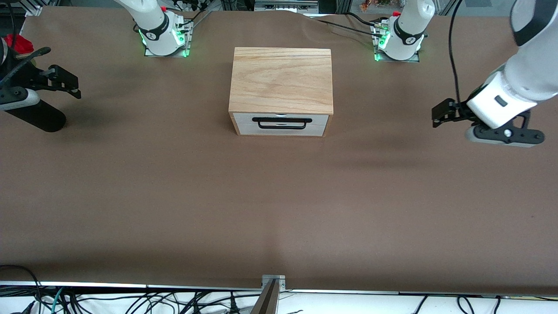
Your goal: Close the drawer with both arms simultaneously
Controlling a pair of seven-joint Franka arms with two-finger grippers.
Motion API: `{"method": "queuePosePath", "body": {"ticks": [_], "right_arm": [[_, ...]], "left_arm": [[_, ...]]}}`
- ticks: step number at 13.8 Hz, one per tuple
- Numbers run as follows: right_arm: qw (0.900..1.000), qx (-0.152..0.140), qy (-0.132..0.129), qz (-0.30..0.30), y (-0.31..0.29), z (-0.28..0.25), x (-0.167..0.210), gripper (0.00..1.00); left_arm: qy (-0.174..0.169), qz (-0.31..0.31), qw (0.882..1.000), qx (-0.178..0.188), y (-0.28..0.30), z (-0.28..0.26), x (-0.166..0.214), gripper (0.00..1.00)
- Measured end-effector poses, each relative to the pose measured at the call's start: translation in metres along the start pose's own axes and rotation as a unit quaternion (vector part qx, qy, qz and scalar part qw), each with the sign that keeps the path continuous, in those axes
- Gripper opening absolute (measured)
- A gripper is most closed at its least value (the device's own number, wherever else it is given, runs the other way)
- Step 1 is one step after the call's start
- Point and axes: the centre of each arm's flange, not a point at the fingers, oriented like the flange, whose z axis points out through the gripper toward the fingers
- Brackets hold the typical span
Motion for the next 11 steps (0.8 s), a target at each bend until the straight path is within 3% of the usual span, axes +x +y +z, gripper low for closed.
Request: {"method": "queuePosePath", "body": {"ticks": [5, 11], "right_arm": [[1.000, -0.002, 0.007, -0.001, -0.004, -0.006, 0.001, 1.00], [1.000, -0.002, 0.007, 0.002, -0.014, -0.006, 0.003, 1.00]], "left_arm": [[0.009, -0.010, 1.000, 0.002, -0.025, -0.004, -0.041, 1.00], [0.010, 0.006, 1.000, 0.010, -0.012, 0.011, -0.036, 1.00]]}}
